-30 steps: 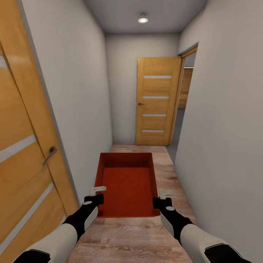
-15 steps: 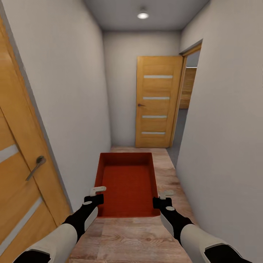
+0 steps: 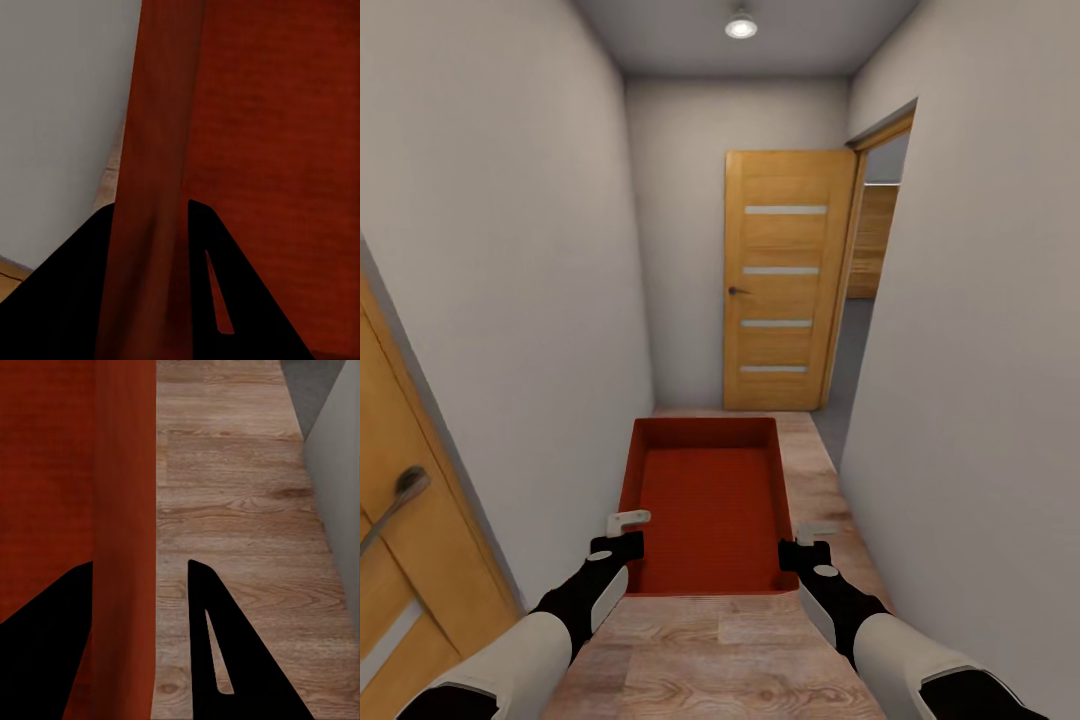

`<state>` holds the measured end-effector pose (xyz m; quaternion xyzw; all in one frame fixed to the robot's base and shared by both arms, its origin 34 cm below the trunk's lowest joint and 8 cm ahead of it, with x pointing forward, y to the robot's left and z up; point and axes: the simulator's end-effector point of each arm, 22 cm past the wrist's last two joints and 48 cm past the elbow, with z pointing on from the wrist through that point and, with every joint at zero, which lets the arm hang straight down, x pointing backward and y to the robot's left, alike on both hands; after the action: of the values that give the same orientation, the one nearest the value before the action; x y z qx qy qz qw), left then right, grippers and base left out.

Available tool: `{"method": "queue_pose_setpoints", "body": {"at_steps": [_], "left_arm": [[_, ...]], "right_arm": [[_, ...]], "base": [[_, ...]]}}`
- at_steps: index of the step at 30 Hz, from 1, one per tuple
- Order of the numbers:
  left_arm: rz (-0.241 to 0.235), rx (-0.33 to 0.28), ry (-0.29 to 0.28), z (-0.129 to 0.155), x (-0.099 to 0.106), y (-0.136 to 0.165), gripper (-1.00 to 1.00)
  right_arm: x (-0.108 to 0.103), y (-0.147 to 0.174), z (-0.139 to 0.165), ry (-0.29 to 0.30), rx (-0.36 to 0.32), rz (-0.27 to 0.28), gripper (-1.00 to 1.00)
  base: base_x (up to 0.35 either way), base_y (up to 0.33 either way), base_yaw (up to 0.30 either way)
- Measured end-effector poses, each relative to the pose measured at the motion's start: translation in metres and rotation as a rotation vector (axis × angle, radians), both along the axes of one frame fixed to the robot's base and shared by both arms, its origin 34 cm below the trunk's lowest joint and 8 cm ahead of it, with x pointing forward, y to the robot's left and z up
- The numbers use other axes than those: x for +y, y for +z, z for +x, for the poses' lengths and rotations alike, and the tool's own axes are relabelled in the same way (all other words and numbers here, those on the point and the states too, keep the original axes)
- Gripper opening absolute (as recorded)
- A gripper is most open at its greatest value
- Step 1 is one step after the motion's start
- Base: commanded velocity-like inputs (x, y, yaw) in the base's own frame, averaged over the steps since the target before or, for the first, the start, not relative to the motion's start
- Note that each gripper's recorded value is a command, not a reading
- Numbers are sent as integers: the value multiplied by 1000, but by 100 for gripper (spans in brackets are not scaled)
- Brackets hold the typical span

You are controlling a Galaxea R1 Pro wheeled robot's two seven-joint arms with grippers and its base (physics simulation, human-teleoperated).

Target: Move the two storage containers from the living room to the garage. In the garage, place one container on the floor and stack the other container on top of it (either order is fine).

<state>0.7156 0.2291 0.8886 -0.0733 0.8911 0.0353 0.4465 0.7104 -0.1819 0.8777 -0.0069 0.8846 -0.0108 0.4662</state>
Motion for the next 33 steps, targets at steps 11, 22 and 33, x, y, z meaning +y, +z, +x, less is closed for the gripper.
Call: {"method": "queue_pose_setpoints", "body": {"at_steps": [11,22,33], "left_arm": [[0,0,0,0,0,0,-100],[-1,-1,1,0,0,0,-100],[-1,-1,1,0,0,0,-100]], "right_arm": [[0,0,0,0,0,0,-100],[0,0,0,1,-2,-1,-100],[0,0,0,1,-2,-1,-100]], "base": [[321,0,0],[321,0,0],[321,0,0]]}}
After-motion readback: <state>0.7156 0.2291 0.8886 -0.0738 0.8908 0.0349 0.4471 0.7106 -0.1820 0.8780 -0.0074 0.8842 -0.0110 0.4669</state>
